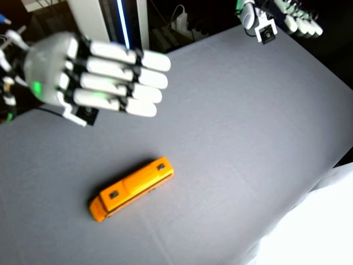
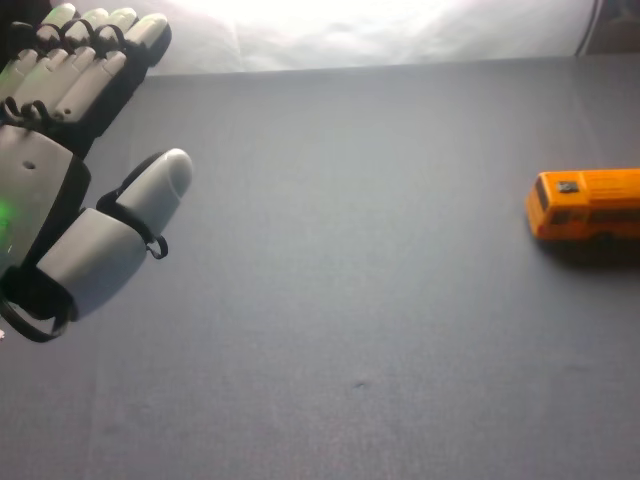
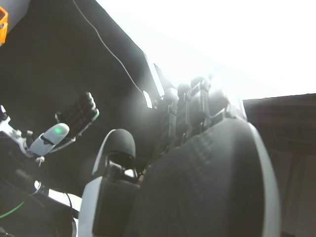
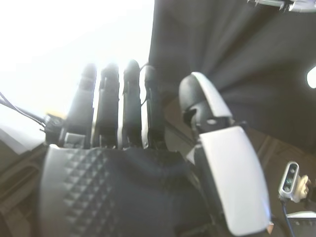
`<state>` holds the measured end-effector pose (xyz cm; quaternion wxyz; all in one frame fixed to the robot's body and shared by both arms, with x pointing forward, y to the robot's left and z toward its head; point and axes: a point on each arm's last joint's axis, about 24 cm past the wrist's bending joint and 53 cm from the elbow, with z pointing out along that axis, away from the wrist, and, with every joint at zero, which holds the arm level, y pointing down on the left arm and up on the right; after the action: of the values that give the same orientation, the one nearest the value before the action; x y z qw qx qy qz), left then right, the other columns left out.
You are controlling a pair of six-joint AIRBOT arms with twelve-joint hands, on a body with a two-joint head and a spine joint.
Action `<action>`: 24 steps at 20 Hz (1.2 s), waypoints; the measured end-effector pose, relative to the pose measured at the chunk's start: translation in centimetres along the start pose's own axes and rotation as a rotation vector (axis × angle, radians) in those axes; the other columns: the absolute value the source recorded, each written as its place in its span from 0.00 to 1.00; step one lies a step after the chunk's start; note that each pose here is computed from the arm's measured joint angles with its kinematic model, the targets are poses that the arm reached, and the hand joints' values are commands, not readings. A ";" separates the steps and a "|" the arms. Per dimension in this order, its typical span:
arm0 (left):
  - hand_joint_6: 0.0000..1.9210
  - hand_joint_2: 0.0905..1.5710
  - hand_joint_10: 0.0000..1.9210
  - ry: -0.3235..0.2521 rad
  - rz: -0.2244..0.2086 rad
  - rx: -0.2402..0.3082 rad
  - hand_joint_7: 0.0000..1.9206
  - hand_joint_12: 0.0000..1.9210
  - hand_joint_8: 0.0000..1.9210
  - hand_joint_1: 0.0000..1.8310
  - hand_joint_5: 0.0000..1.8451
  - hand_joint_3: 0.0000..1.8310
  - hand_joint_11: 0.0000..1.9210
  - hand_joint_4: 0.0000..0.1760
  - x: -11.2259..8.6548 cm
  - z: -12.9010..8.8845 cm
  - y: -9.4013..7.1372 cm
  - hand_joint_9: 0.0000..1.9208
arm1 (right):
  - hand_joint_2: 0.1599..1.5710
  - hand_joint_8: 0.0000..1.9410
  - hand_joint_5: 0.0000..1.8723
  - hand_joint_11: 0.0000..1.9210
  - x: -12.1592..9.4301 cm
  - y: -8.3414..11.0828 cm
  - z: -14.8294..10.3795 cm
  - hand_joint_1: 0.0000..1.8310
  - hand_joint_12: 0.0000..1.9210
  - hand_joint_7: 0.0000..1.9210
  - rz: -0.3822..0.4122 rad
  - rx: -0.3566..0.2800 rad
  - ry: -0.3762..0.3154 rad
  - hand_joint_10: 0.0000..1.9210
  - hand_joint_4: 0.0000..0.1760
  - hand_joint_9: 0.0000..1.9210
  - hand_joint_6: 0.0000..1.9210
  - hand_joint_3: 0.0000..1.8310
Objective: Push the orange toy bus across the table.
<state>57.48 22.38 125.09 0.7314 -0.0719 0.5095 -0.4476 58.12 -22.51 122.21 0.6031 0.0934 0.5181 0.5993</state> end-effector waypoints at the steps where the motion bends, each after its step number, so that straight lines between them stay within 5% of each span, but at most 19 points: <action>1: 0.00 0.99 0.00 0.004 -0.003 0.002 0.05 0.00 0.00 0.14 0.09 0.00 0.00 0.00 0.1 0.0 -0.1 0.03 | 0.90 0.00 0.20 0.11 0.2 0.1 0.0 0.35 0.01 0.17 0.003 0.001 0.001 0.00 0.00 0.15 0.00 0.00; 5: 0.01 0.96 0.01 0.004 -0.009 0.019 0.13 0.01 0.01 0.10 0.15 0.01 0.02 0.00 0.1 0.1 -0.6 0.08 | 0.86 0.00 0.10 0.14 1.1 0.9 0.2 0.60 0.01 0.14 -0.014 -0.020 0.026 0.00 0.00 0.15 0.00 0.00; 7: 0.00 0.95 0.00 0.008 -0.009 0.020 0.12 0.02 0.00 0.01 0.14 0.00 0.03 0.00 0.2 0.1 -0.6 0.08 | 0.87 0.00 0.06 0.02 1.3 1.9 0.6 0.54 0.00 0.05 -0.026 -0.054 0.031 0.00 0.00 0.05 0.00 0.00; 8: 0.00 0.96 0.00 0.009 -0.025 0.018 0.11 0.02 0.00 0.00 0.10 0.01 0.04 0.00 0.2 0.1 -0.5 0.09 | 0.81 0.01 0.08 0.11 1.5 2.4 0.8 0.62 0.04 0.07 -0.025 -0.073 0.040 0.02 0.17 0.10 0.01 0.00; 9: 0.00 0.96 0.01 0.012 -0.021 0.023 0.12 0.04 0.00 0.03 0.10 0.00 0.05 0.00 0.0 0.2 -0.6 0.10 | 0.79 0.00 0.04 0.11 1.4 3.0 1.0 0.62 0.03 0.04 -0.028 -0.096 0.042 0.00 0.17 0.08 0.00 0.00; 10: 0.00 0.95 0.00 0.002 -0.010 0.032 0.10 0.04 0.00 0.03 0.04 0.00 0.05 0.00 -0.5 0.5 -0.9 0.08 | 0.82 0.00 0.04 0.07 1.3 3.5 1.2 0.56 0.01 0.04 -0.044 -0.110 0.046 0.00 0.00 0.07 0.00 0.01; 12: 0.01 0.93 0.00 -0.033 0.019 0.063 0.07 0.10 0.00 0.12 0.10 0.00 0.01 0.00 -1.7 1.2 -1.7 0.06 | 0.78 0.00 0.13 0.06 0.9 4.0 1.7 0.56 0.01 0.05 -0.069 -0.129 0.027 0.00 0.45 0.07 0.01 0.00; 13: 0.01 0.95 0.01 -0.051 0.046 0.114 0.20 0.34 0.01 0.16 0.22 0.00 0.00 0.00 -2.6 1.7 -3.1 0.18 | 0.75 0.00 0.18 0.08 0.5 4.6 2.2 0.53 0.18 0.12 -0.084 -0.153 0.004 0.00 0.24 0.14 0.00 0.00; 14: 0.01 0.95 0.01 -0.060 0.049 0.138 0.20 0.34 0.01 0.16 0.22 0.00 0.00 0.00 -3.0 1.9 -3.7 0.18 | 0.75 0.00 0.18 0.08 0.3 4.9 2.4 0.53 0.18 0.12 -0.088 -0.163 -0.006 0.00 0.24 0.14 0.00 0.00; 15: 0.00 0.74 0.00 -0.065 0.061 0.166 0.16 0.25 0.00 0.35 0.21 0.00 0.00 0.25 -3.5 2.1 -4.4 0.13 | 0.76 0.00 0.15 0.02 0.0 5.4 2.8 0.44 0.33 0.11 -0.090 -0.181 -0.017 0.00 0.26 0.14 0.00 0.00; 16: 0.02 0.70 0.02 -0.072 0.063 0.174 0.25 0.26 0.01 0.38 0.28 0.00 0.00 0.45 -4.0 2.2 -4.7 0.21 | 0.78 0.00 0.18 0.00 -0.2 5.9 3.1 0.40 0.42 0.15 -0.088 -0.186 -0.022 0.00 0.08 0.16 0.01 0.00; 17: 0.04 0.76 0.04 -0.087 0.068 0.179 0.33 0.39 0.04 0.34 0.33 0.00 0.00 0.12 -4.6 2.4 -4.9 0.29 | 0.76 0.02 0.33 0.07 -0.5 6.6 3.3 0.50 0.54 0.28 -0.076 -0.203 -0.025 0.03 0.00 0.27 0.05 0.00; 18: 0.73 0.87 0.13 -0.112 0.046 0.185 0.41 0.59 0.10 0.39 0.27 0.01 0.09 0.34 -5.4 2.5 -5.3 0.38 | 0.80 0.03 0.34 0.16 -1.5 8.1 3.6 0.52 0.59 0.41 -0.045 -0.253 -0.034 0.04 0.00 0.39 0.63 0.00; 19: 0.46 0.97 0.13 -0.115 -0.004 0.191 0.38 0.61 0.09 0.24 0.18 0.02 0.10 0.00 -5.5 2.5 -5.4 0.36 | 0.80 0.02 0.35 0.20 -2.4 8.8 3.4 0.53 0.62 0.46 -0.033 -0.274 -0.054 0.04 0.00 0.44 0.74 0.00; 20: 0.19 0.99 0.12 -0.108 -0.040 0.184 0.41 0.55 0.07 0.17 0.21 0.01 0.20 0.00 -5.4 2.5 -5.2 0.41 | 0.80 0.02 0.36 0.33 -2.8 8.6 3.4 0.56 0.57 0.52 -0.023 -0.258 -0.077 0.06 0.00 0.53 0.74 0.00; 21: 0.07 0.97 0.10 -0.116 -0.067 0.174 0.45 0.60 0.04 0.18 0.27 0.00 0.33 0.00 -5.5 2.6 -5.0 0.50 | 0.74 0.48 0.38 0.40 -2.9 8.4 3.7 0.65 0.60 0.51 -0.011 -0.242 -0.095 0.09 0.00 0.60 0.65 0.01; 22: 0.03 0.94 0.07 -0.123 -0.082 0.168 0.46 0.59 0.03 0.21 0.31 0.00 0.26 0.00 -5.6 2.6 -4.9 0.49 | 0.72 0.35 0.45 0.44 -2.9 8.4 3.8 0.62 0.64 0.58 -0.001 -0.242 -0.102 0.14 0.00 0.67 0.60 0.00; 23: 0.86 0.90 0.53 -0.128 -0.133 0.163 0.45 0.81 0.18 0.46 0.26 0.01 0.19 0.00 -5.2 2.6 -4.7 0.35 | 0.83 0.38 0.46 0.33 -3.0 8.4 3.9 0.41 0.74 0.55 0.032 -0.247 -0.134 0.46 0.00 0.52 0.44 0.01; 24: 0.88 0.89 0.72 -0.130 -0.152 0.158 0.38 0.87 0.49 0.49 0.27 0.00 0.21 0.00 -4.8 2.6 -4.6 0.32 | 0.85 0.41 0.49 0.31 -2.7 8.1 4.0 0.30 0.78 0.52 0.052 -0.244 -0.141 0.55 0.00 0.46 0.35 0.00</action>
<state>56.55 22.25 132.17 0.7302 -0.0816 0.4172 -0.5348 56.67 -20.57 131.37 0.6290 0.0746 0.3951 0.6653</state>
